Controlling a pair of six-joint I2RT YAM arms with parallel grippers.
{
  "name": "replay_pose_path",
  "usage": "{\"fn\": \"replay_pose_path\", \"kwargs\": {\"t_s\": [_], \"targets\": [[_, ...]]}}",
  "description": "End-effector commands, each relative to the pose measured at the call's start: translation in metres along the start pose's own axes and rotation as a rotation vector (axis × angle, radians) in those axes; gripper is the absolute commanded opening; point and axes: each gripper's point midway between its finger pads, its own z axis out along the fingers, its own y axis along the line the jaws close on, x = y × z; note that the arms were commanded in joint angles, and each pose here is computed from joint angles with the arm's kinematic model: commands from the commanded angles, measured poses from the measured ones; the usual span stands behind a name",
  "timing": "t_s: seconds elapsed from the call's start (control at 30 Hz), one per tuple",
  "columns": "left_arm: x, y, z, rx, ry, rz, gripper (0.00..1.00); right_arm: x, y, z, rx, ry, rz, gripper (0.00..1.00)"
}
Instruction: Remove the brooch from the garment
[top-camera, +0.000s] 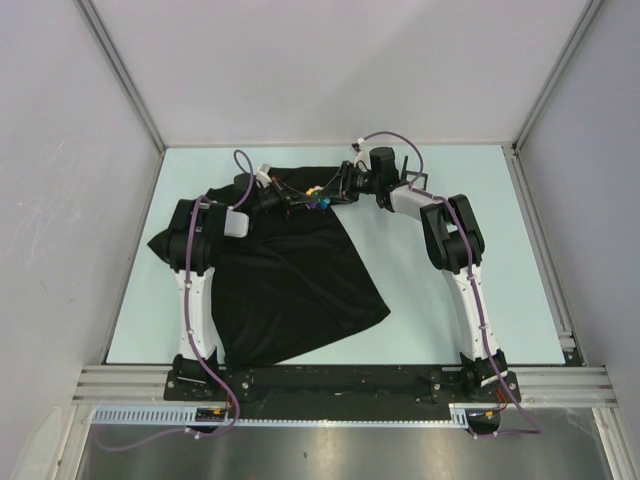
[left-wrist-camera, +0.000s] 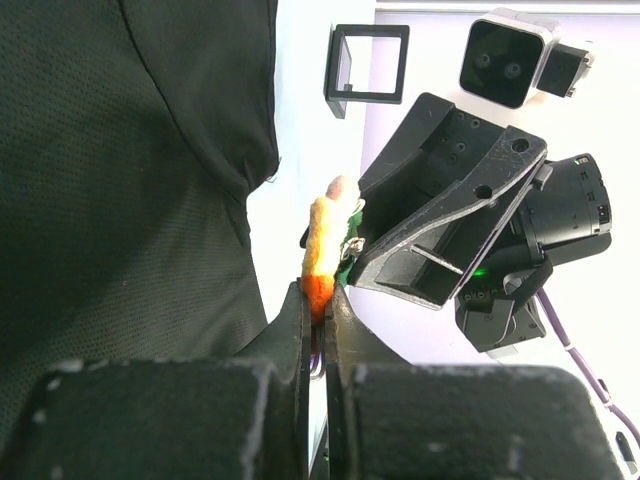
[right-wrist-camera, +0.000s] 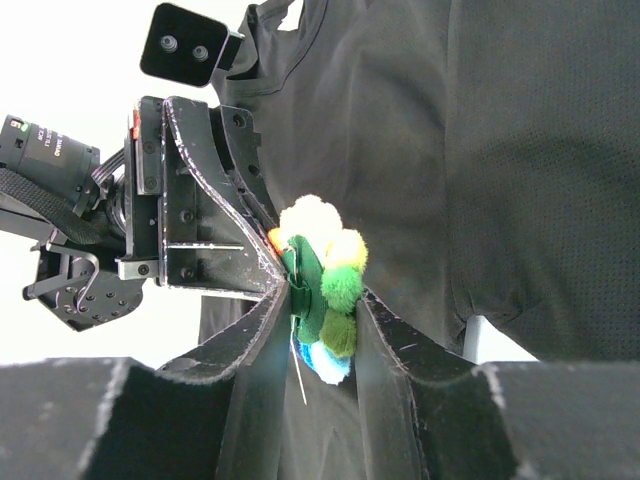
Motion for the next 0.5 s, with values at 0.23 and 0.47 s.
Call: {"fn": "replay_pose_path", "kwargs": {"t_s": [0.23,0.47], "targets": [[0.0009,-0.0188,0.0019,0.053,0.018,0.046,0.00,-0.0046,0.0125,0.0032,-0.058,0.000,-0.031,0.31],[0.0008,-0.0202,0.0020,0.060,0.020,0.050,0.00,-0.0035,0.0147,0.0050,-0.071,0.004,-0.029,0.32]]}}
